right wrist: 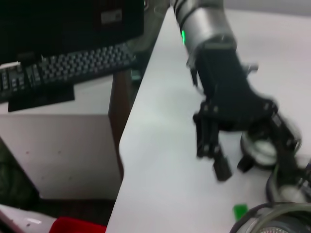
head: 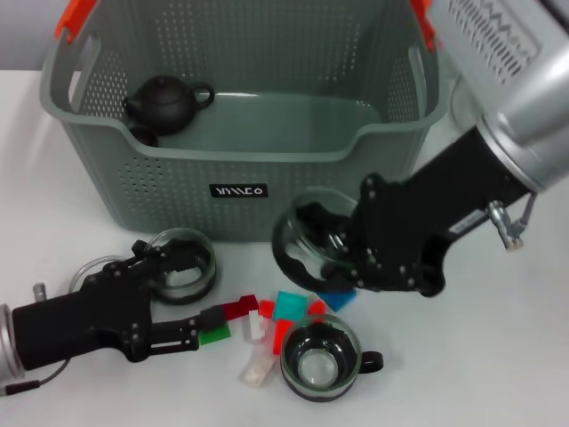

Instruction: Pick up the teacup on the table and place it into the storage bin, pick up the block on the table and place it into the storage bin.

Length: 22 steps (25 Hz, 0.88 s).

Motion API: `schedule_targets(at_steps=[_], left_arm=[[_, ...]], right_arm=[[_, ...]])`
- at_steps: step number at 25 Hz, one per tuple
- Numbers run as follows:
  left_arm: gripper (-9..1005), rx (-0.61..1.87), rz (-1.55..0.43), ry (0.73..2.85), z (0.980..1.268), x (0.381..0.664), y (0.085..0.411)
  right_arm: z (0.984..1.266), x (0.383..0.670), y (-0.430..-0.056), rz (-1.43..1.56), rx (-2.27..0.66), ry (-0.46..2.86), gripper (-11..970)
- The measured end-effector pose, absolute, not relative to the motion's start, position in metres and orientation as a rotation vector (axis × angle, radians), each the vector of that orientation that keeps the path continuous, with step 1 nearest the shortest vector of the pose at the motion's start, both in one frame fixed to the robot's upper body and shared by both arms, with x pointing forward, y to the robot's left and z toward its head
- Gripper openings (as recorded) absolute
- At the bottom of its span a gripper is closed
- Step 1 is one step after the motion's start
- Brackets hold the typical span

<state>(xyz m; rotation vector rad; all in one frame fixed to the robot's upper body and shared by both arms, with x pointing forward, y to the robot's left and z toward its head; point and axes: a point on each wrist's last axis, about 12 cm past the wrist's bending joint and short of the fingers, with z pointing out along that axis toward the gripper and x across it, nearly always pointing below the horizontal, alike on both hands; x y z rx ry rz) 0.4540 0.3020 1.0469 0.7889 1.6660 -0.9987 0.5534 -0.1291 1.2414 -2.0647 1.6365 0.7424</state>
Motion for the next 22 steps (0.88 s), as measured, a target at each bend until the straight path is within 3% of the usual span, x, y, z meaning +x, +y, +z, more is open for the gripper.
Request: schedule_targets(at_steps=[6,12,22], left_arm=[[933,0.776,-0.996,1.670,1.045,0.450,0.303],[933,0.773,-0.999,1.664,1.046,0.450,0.303],[934,0.777,-0.981,1.653,1.050,0.458,0.304]], right_arm=[[1.273,0.555,-0.123,0.675,-1.999,1.528,50],[1.298,0.582,-0.125,0.571,-1.786,1.511,50],[1.267,0.647,-0.110,0.524,-1.439,1.704,49]])
